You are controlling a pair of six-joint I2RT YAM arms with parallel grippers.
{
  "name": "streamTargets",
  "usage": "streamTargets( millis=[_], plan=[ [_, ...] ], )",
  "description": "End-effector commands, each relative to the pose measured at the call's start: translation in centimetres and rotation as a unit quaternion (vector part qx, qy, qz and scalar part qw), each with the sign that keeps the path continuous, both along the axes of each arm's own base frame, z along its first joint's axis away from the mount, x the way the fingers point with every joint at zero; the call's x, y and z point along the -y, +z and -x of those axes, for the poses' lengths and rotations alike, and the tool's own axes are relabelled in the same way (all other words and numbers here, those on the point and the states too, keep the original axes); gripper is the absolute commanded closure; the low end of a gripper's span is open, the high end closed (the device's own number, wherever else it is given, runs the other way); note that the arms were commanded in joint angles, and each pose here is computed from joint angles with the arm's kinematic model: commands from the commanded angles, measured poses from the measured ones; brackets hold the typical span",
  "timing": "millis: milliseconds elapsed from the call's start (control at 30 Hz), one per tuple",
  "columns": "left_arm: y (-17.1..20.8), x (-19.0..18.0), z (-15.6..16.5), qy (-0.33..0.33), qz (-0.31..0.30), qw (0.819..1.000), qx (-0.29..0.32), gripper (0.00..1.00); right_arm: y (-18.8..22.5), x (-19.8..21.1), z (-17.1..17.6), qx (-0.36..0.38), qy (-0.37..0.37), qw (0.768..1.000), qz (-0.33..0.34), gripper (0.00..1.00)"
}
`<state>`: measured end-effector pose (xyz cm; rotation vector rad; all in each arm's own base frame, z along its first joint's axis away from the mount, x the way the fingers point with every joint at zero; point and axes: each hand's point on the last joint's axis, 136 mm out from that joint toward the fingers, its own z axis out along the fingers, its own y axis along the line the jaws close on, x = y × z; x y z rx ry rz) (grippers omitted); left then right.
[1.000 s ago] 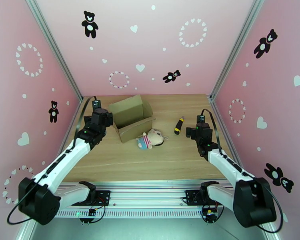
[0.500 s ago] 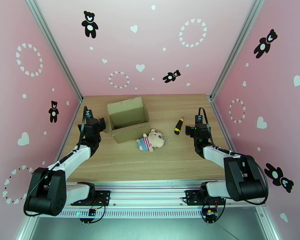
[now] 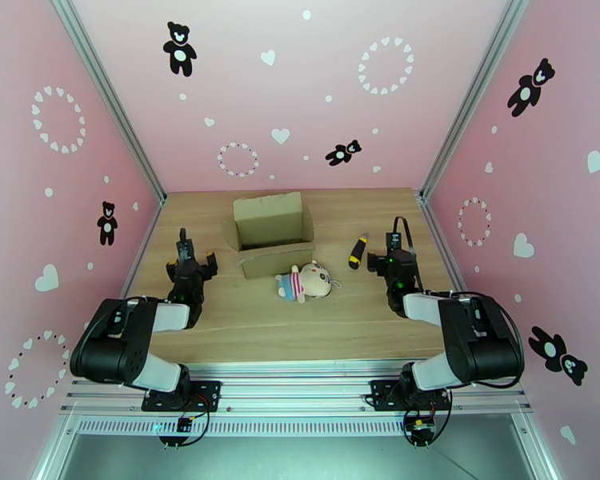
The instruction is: Unpack the express box
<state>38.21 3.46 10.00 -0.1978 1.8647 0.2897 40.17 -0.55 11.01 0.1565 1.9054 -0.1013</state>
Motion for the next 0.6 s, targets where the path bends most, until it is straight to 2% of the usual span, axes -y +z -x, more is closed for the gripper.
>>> streamTargets(
  millis=[0,567],
  plan=[
    [1.57,0.72,-1.15,-0.037,0.014,0.999,0.036,0.02,-0.56,-0.78,-0.06,0.014,0.034,0.999,-0.004,0.01],
    [1.3,0.38,-1.26,-0.043,0.028,0.998,0.028,0.02,-0.46,-0.74,-0.03,0.013,0.036,0.999,-0.006,0.01]
  ],
)
